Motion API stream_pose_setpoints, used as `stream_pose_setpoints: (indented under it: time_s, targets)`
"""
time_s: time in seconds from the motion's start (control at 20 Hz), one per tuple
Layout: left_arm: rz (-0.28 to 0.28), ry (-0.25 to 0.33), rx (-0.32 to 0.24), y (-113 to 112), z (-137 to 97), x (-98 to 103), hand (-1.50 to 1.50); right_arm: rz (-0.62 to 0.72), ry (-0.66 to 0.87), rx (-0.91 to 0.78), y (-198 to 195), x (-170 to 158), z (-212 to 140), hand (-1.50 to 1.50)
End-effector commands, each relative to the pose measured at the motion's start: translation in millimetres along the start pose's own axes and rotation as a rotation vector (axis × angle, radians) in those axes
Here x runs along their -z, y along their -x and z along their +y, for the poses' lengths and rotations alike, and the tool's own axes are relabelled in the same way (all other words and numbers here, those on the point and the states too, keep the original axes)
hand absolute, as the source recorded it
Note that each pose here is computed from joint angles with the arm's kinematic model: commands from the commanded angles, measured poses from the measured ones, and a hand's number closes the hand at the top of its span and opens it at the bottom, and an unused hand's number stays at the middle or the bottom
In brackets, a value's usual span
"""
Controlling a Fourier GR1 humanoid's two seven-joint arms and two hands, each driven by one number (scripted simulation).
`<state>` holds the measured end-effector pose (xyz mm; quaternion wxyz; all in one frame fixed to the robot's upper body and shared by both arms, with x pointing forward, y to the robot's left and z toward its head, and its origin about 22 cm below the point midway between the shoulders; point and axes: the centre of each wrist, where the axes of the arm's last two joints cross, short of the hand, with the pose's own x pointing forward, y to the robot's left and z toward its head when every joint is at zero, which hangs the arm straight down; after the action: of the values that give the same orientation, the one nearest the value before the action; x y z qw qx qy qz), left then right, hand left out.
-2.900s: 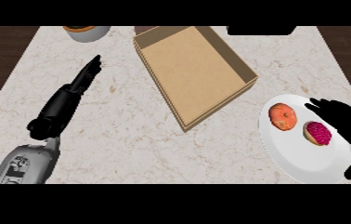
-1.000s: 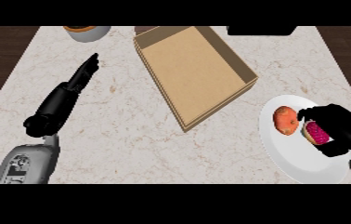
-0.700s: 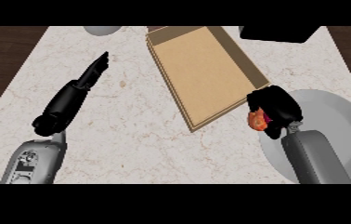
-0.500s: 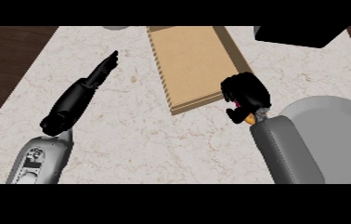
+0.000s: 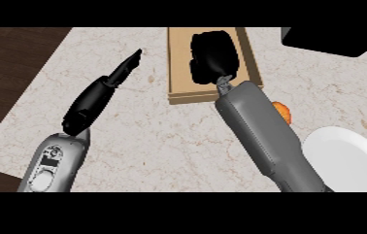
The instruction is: Pick the cupcake from the plate and place it in the cardboard box
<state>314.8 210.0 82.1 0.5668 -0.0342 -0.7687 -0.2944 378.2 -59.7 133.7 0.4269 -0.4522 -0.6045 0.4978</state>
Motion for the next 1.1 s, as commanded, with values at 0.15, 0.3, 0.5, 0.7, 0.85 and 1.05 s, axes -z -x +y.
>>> stream_pose_setpoints:
  time_s: [0.15,0.3,0.5,0.7,0.85,1.05]
  targets:
    - [0.010,-0.005,-0.003,4,2,3,0.00,0.286,0.250,0.133,-36,22,-55,1.50]
    - [0.024,-0.023,-0.006,8,11,2,0.00,0.410,0.337,0.182,-45,31,-69,1.50]
    - [0.030,-0.060,0.017,12,8,-4,0.00,0.532,0.378,0.212,-56,45,-77,1.50]
    - [0.051,-0.086,0.018,14,22,-6,0.00,0.597,0.393,0.219,-58,58,-78,1.50]
    - [0.069,-0.093,0.016,14,15,-22,0.00,0.624,0.361,0.184,-58,70,-86,1.50]
    - [0.071,-0.116,0.007,14,10,-15,0.00,0.627,0.212,0.140,-24,81,-59,1.50]
